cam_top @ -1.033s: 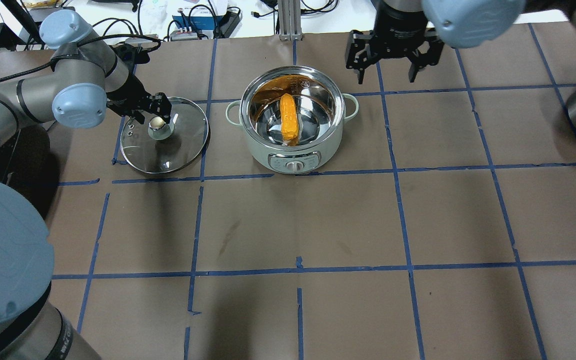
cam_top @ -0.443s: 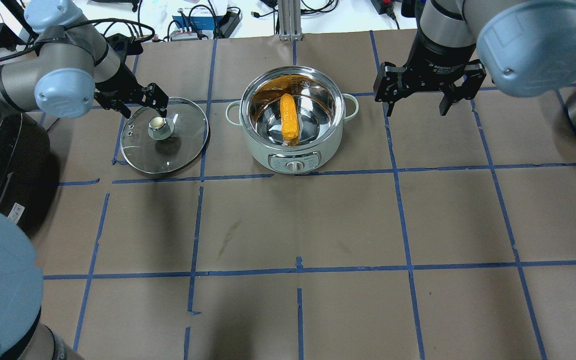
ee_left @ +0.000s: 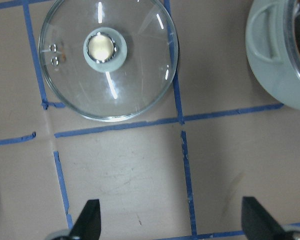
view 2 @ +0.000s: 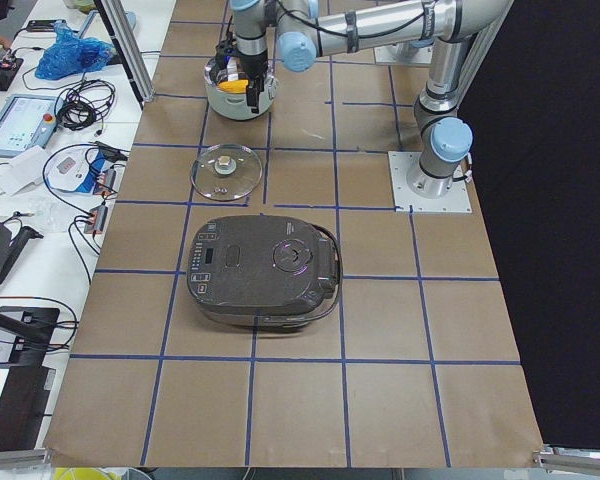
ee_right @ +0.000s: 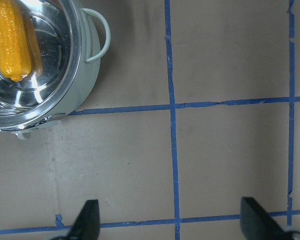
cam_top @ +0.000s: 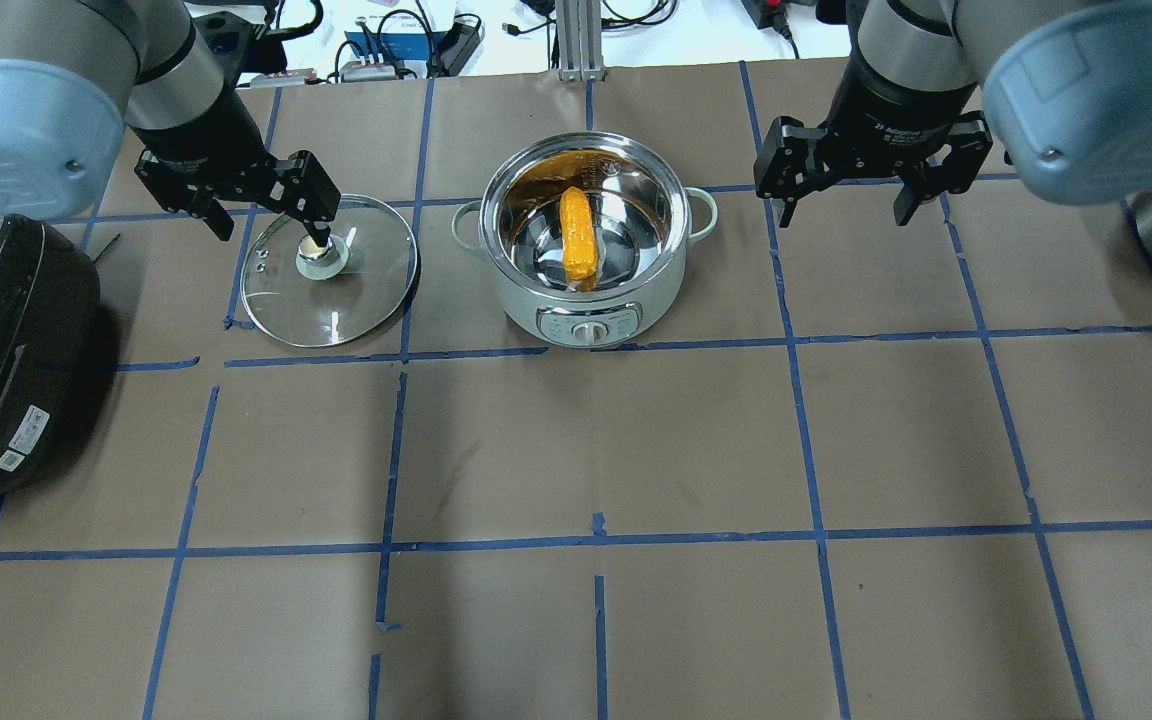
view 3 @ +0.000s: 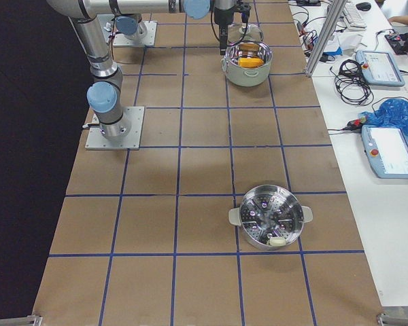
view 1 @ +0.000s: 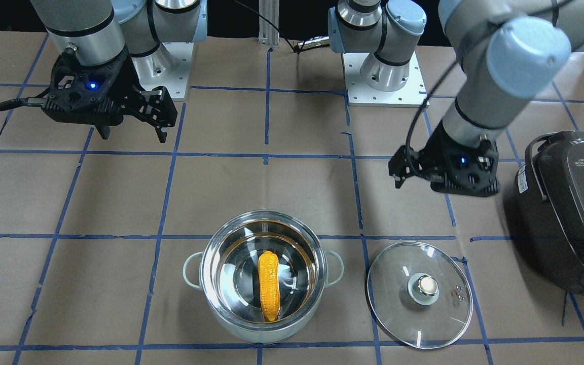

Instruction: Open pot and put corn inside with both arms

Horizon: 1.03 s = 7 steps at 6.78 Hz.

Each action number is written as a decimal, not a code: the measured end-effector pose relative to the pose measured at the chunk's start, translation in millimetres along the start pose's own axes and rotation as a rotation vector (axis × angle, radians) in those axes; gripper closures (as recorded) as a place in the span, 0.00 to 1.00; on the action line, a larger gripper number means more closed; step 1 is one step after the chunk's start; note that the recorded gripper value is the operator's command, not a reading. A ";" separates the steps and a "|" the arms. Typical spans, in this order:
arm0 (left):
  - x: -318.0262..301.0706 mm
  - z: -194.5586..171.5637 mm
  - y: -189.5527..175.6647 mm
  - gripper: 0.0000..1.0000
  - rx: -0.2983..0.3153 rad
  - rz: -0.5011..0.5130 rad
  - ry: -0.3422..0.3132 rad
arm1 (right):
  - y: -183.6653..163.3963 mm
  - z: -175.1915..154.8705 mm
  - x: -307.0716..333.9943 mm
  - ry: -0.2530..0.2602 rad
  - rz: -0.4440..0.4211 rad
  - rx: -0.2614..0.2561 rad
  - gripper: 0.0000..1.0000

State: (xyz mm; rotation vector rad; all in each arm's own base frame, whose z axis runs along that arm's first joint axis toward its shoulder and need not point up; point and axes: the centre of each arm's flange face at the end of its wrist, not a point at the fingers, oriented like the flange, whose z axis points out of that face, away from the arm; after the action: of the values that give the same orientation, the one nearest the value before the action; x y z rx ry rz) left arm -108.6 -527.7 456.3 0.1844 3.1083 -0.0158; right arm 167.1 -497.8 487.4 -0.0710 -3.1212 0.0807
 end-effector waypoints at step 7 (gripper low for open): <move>11.5 -60.5 47.7 0.00 0.053 -0.007 -0.016 | -6.8 -14.0 0.0 -0.004 -0.009 0.027 0.00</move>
State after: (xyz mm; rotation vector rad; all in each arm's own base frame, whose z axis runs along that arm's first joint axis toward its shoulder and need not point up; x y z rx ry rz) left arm -116.0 -478.3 516.0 0.1742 3.0941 -0.1000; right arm 167.1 -503.9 501.7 -0.0560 -3.1236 0.1230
